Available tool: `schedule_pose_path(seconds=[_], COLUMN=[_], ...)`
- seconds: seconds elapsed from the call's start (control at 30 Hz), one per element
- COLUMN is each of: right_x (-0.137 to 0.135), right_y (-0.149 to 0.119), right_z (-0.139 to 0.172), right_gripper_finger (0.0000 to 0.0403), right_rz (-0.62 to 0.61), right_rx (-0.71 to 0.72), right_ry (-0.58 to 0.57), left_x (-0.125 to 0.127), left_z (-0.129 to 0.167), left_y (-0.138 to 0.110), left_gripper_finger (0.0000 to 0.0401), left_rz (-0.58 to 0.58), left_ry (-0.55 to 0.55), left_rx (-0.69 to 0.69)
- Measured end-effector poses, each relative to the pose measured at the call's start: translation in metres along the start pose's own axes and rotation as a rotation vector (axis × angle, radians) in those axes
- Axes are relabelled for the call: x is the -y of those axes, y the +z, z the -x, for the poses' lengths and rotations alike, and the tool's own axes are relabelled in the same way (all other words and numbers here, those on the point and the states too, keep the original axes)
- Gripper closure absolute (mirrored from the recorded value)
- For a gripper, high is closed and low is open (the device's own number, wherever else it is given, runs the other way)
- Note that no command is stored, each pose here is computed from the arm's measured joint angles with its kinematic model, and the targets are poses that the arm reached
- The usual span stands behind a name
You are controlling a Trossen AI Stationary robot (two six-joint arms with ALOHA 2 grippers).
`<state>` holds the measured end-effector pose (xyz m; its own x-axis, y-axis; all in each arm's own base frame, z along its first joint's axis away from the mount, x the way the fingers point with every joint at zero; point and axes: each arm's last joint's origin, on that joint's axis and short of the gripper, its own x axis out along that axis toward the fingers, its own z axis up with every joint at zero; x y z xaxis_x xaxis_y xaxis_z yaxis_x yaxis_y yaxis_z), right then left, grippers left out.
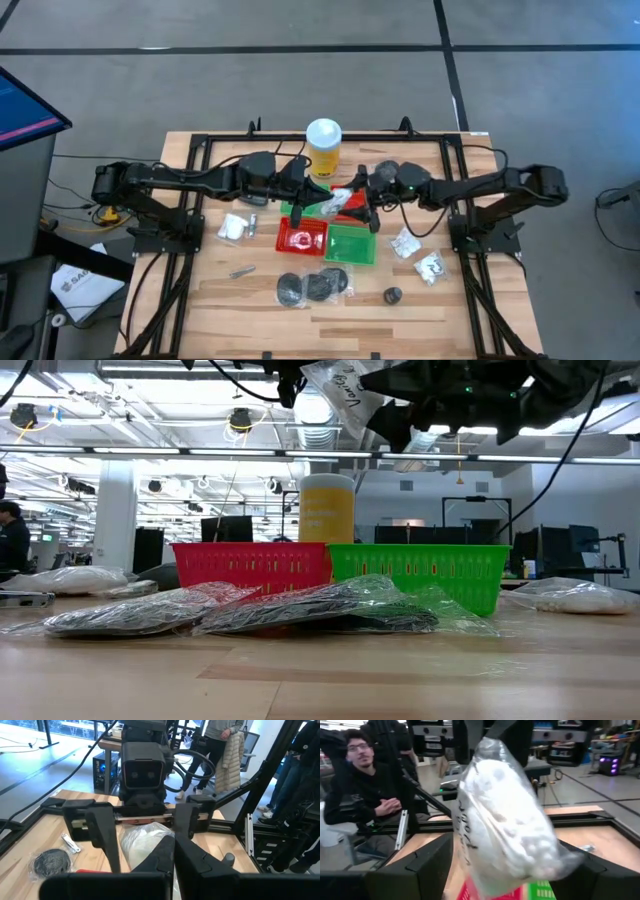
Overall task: Pick & Place Travel size toiletries
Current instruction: Put the cotton pack into the right red bin
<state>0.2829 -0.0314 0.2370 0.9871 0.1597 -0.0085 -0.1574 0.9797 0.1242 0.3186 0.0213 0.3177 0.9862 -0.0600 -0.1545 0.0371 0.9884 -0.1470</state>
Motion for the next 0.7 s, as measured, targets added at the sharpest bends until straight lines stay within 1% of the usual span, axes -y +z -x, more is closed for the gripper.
schedule_pose_path(seconds=[0.1,0.2,0.5,0.53,0.63,0.7], right_x=[-0.0008,-0.0018,-0.0025,-0.0025,-0.0026,-0.0028], right_y=[0.0016,0.0045,0.007,0.007,0.007,0.0069], right_z=[-0.0014,0.0,0.002,0.002,0.002,0.0021], right_gripper_finger=[0.0155,0.0194,0.0362,0.037,0.037,0.0367], right_rz=[0.001,0.003,0.02,0.023,0.031,0.031], right_rx=[-0.002,0.004,0.007,0.007,0.007,0.005], right_ry=[0.037,0.043,0.091,0.092,0.095,0.106], left_x=[0.0,0.0,-0.0001,0.0,0.0,0.0], left_z=[0.0,0.0,0.0,0.0,0.0,0.0], left_y=[-0.0001,-0.0001,-0.0005,-0.0005,-0.0005,-0.0005], left_gripper_finger=[0.0401,0.0401,0.0401,0.0401,0.0401,0.0401], left_rz=[0.0,0.0,0.001,0.001,-0.001,-0.027], left_ry=[0.0,0.0,0.001,0.001,0.001,0.002], left_rx=[-0.001,-0.001,-0.005,-0.005,-0.005,-0.005])
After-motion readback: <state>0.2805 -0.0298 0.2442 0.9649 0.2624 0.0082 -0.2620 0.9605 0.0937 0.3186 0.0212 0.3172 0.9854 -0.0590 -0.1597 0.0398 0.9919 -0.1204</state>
